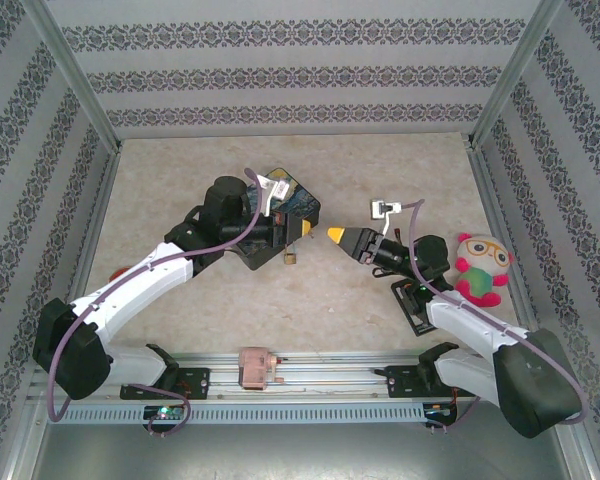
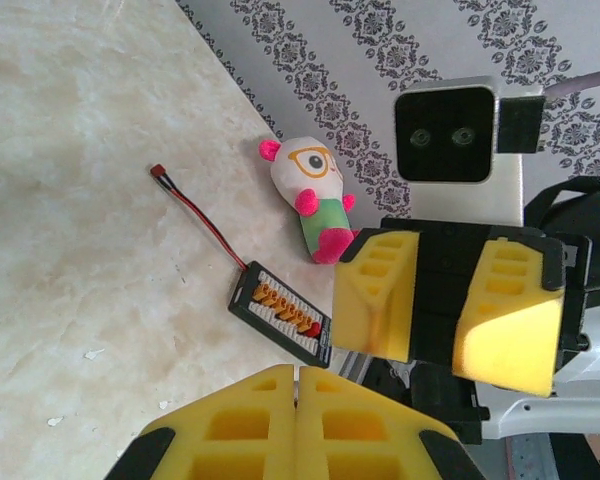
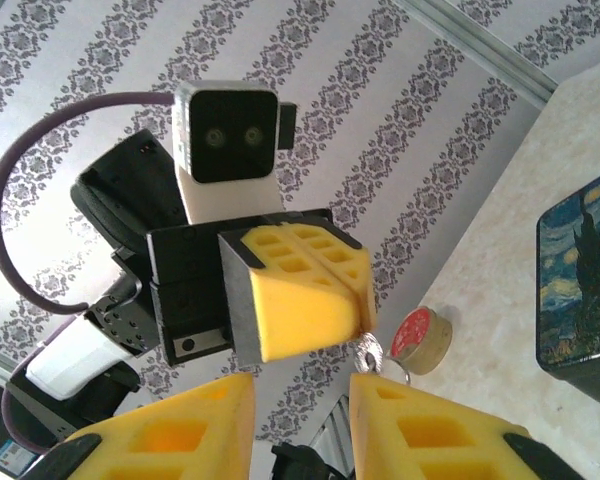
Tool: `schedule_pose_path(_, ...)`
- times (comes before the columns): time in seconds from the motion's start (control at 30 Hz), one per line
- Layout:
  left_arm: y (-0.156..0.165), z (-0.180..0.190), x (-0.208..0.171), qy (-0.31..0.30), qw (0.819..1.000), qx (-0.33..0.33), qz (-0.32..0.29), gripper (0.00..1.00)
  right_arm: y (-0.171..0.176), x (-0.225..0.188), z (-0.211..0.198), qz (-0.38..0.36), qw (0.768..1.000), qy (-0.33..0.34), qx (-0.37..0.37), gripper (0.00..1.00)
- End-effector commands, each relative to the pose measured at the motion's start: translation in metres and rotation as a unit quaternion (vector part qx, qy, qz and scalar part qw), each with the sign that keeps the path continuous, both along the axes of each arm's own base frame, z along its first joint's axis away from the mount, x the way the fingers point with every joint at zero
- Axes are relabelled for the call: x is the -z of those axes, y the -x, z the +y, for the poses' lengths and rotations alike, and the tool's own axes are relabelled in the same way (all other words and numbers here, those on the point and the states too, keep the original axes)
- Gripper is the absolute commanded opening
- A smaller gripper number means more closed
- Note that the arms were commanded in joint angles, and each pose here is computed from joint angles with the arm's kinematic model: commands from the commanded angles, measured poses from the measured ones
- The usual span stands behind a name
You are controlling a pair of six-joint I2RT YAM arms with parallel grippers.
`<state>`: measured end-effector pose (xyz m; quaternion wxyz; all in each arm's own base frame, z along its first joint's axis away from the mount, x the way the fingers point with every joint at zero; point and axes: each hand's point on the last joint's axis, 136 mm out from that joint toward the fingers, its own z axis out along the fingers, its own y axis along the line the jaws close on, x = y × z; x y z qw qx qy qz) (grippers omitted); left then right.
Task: Unlock the padlock with the key
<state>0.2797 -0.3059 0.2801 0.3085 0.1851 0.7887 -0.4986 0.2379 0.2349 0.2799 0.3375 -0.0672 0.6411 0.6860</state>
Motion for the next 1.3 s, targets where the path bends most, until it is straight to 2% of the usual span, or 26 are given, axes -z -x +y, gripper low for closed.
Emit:
schedule_pose_path(0.0,0.005,-0.004,-0.012,0.004,1.000,0.022,-0.018,0.00,0.005,-0.009,0.008,-0.031,0.999,0.013,-0.015,0.31)
schedule_pose_path(0.7,0.009,-0.007,-0.019,0.021,0.999,0.032,-0.018,0.00,0.003,-0.005,0.036,-0.027,0.998,0.033,-0.053,0.30)
schedule_pose_path(1.27,0.012,-0.008,-0.028,0.039,0.999,0.036,-0.013,0.00,-0.003,0.005,0.036,-0.016,0.998,0.040,-0.036,0.31)
